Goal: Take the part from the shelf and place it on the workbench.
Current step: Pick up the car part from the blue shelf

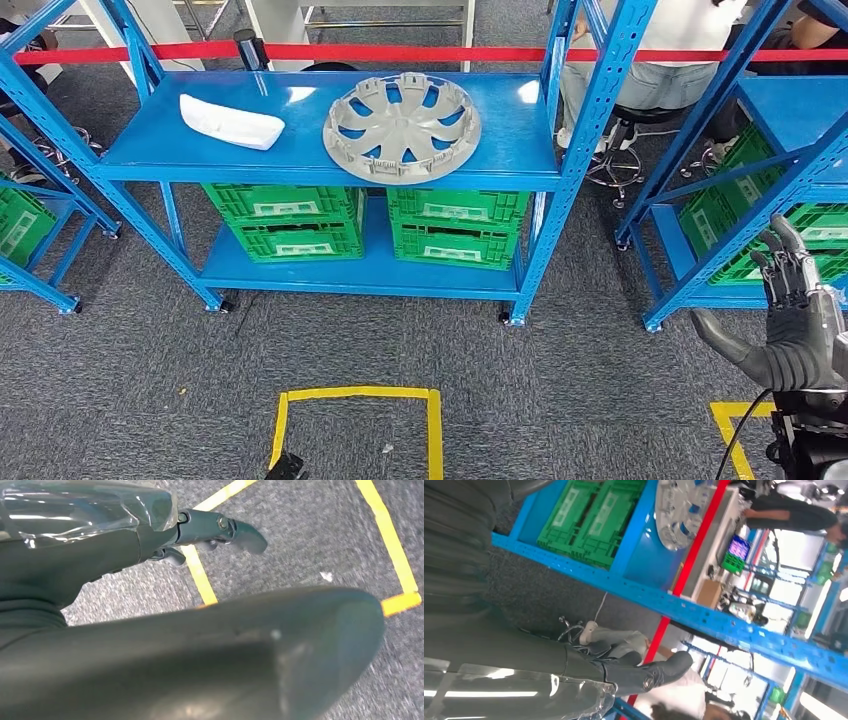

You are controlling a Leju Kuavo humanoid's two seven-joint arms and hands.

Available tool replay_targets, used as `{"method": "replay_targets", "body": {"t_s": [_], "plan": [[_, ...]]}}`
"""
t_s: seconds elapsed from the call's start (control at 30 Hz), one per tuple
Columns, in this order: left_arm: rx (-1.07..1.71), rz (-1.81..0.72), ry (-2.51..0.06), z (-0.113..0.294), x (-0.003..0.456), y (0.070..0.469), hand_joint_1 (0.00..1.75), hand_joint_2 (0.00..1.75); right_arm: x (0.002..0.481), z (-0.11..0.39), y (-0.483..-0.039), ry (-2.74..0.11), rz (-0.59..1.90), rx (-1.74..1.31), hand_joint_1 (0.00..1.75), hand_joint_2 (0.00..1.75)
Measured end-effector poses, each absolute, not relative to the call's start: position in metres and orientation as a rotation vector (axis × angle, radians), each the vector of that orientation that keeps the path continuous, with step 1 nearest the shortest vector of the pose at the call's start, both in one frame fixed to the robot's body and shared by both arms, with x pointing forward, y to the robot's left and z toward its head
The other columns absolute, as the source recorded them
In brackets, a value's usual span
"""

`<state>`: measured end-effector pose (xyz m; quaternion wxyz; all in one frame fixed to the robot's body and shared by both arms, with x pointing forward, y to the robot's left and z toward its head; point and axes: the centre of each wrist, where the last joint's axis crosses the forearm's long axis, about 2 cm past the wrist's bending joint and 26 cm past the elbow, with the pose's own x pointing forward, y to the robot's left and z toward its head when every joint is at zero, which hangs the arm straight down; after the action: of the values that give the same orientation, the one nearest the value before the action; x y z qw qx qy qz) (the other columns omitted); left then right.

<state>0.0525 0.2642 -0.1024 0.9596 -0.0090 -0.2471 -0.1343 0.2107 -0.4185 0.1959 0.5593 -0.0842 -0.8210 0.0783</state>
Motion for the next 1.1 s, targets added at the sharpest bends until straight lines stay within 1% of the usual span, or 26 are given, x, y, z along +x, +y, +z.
{"method": "replay_targets", "body": {"t_s": [0.4,1.1], "plan": [[-0.023,-0.257,-0.505,-0.1018,0.0550,0.2590,0.00,0.00,0.2127,0.1970,-0.4200,-1.936,0.190,-0.201,0.00,1.75],[-0.001,-0.260,-0.499,-0.1025,0.0545,0.2685,0.00,0.00,0.2153,0.1959,-0.4172,-1.932,0.197,-0.187,0.00,1.75]]}}
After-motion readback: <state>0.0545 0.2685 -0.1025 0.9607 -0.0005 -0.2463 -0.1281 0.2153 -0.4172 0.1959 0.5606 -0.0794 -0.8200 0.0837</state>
